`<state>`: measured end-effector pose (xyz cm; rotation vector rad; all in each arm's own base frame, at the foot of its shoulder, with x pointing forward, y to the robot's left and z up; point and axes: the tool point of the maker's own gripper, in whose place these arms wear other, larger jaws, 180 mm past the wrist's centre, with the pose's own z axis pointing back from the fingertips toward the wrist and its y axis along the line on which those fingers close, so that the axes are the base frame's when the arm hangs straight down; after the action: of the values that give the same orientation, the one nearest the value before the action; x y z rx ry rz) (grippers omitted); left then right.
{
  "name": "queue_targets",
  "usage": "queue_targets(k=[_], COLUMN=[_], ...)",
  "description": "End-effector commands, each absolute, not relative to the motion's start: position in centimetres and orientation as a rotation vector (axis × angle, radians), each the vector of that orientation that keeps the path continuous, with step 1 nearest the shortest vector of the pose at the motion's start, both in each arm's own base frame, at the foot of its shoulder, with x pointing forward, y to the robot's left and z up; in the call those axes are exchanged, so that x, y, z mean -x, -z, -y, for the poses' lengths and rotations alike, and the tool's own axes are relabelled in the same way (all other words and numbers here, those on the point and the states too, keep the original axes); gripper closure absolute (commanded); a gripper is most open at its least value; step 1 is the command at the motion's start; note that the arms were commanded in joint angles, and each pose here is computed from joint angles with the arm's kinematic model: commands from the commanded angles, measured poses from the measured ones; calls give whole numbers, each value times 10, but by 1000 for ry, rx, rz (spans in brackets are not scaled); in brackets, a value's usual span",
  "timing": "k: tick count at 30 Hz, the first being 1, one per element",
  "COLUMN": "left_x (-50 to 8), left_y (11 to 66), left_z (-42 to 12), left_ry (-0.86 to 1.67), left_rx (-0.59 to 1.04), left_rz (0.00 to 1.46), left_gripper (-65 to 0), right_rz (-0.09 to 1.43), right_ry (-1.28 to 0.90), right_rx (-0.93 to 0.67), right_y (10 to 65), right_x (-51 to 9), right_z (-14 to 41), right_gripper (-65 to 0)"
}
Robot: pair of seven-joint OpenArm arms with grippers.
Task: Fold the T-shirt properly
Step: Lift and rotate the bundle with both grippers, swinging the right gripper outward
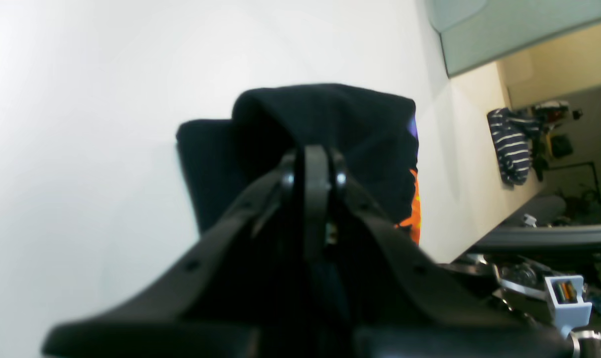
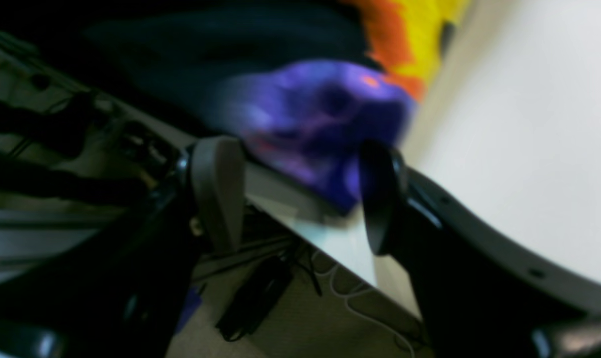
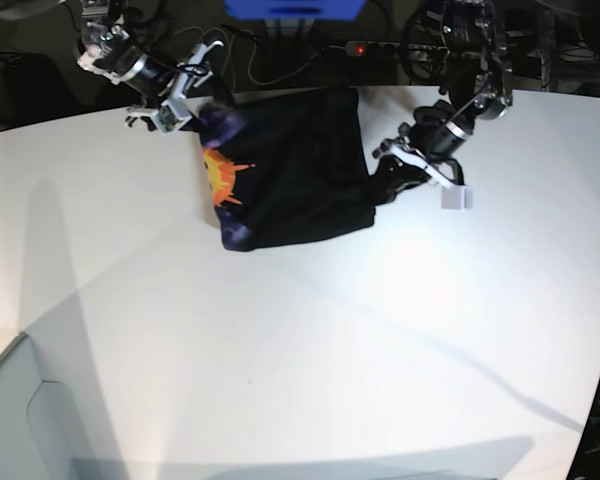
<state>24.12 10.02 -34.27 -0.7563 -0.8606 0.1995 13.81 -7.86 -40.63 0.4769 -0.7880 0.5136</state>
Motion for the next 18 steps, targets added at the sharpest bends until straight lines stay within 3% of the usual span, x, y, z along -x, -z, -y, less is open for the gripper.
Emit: queue_targets(k=[1,14,18], left_x=[-247,-247,-243], left_y=[333,340,354], left_z=[-107,-116,-120], left_ry=[-206,-230,-259], left_rx=[760,736,728], left_rz=[906,897,864], left_gripper=[0,0,0], right_rz=[834,839,840], right_ry=[-513,-515,-516], right_rx=[-499,-501,-501], right_y=[395,393,393], right_x=[-143,-143,-144], right_z=[78,76,76], right_gripper=[-336,-119,-97])
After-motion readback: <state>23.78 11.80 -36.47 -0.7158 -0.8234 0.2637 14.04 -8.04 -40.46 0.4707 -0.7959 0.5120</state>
